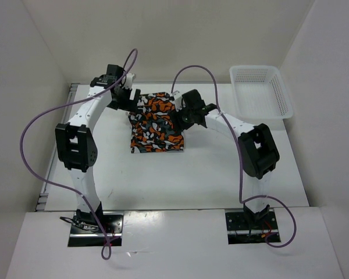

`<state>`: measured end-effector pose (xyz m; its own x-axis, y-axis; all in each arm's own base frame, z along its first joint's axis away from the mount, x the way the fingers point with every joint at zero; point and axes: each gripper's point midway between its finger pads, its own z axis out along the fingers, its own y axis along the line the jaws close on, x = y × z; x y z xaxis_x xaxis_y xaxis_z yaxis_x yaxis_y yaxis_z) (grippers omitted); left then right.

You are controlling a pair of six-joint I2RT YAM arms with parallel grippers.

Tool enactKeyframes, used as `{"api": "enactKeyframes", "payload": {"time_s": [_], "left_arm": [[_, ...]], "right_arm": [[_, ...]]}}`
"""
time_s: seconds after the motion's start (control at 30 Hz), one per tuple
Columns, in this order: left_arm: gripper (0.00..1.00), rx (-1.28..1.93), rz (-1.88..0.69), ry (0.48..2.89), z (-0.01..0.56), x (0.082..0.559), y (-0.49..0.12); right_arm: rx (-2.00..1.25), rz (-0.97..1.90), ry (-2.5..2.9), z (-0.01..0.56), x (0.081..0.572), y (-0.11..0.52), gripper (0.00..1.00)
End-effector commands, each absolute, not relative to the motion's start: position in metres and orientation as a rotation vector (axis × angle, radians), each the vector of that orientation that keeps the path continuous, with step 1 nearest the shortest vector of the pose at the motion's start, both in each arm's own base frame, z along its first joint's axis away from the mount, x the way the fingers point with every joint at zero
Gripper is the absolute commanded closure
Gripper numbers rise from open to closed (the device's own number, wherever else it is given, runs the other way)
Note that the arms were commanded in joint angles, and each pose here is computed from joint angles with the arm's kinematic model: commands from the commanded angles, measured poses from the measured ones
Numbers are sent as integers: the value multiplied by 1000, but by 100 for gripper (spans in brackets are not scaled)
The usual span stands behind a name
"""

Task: Fold and stack the shorts
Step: Fold the shorts

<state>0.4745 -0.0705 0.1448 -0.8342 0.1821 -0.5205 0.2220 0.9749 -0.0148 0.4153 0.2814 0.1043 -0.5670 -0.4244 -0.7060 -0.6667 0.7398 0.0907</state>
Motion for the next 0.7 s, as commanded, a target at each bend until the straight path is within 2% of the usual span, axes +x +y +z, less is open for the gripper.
{"api": "enactKeyframes", "payload": {"time_s": [0.0,0.13,0.33,0.4,0.53,0.57,0.67], "left_arm": [[0,305,-58,2645,118,461,-70],[0,396,-215,2732,95,421,-100],[0,436,-160,2825,49,404,-103],[0,435,-141,2847,42,401,-100],[6,457,-138,2915,22,380,-99],[14,460,-137,2939,15,375,-98],[29,463,-113,2987,6,355,-91]], "right_arm": [[-775,579,2294,89,404,290,41],[-720,615,2377,68,388,286,38],[-683,662,2489,33,361,280,38],[-687,677,2479,34,362,282,42],[-667,642,2530,19,352,272,64],[-663,626,2532,17,350,269,78],[-698,647,2526,20,337,265,100]]}}
